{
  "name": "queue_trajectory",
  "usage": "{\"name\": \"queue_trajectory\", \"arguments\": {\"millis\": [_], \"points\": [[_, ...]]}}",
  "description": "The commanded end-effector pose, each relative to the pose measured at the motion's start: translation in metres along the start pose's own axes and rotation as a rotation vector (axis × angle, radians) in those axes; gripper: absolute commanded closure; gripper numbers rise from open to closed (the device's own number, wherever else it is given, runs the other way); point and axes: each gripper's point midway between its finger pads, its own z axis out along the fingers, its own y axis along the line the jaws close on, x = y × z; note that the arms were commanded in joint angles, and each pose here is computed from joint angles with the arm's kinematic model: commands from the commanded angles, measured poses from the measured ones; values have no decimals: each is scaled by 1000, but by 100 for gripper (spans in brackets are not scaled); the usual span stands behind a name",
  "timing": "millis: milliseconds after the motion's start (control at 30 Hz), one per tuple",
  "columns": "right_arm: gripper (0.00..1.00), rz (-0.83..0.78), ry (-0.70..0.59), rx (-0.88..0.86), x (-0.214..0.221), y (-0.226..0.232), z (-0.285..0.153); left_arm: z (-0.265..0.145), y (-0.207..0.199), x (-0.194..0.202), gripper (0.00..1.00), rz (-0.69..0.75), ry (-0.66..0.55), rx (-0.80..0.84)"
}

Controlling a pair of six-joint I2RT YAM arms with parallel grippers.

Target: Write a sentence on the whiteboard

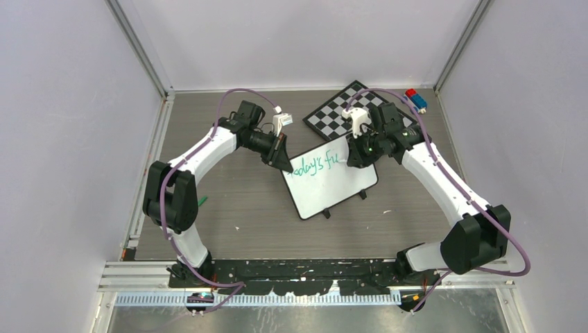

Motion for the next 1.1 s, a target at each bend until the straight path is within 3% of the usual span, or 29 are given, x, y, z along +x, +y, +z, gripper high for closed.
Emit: {"name": "queue_trajectory", "arguments": {"millis": [0, 533, 1067], "points": [[100, -47, -71, 57, -21, -9, -17, 1, 5, -2, 100, 42, -4, -46], [100, -74, -133, 99, -59, -20, -24, 1, 2, -3, 100, 41, -10, -33], [100, -33, -77, 58, -18, -10, -11, 3, 4, 0, 100, 31, -2, -30]]}}
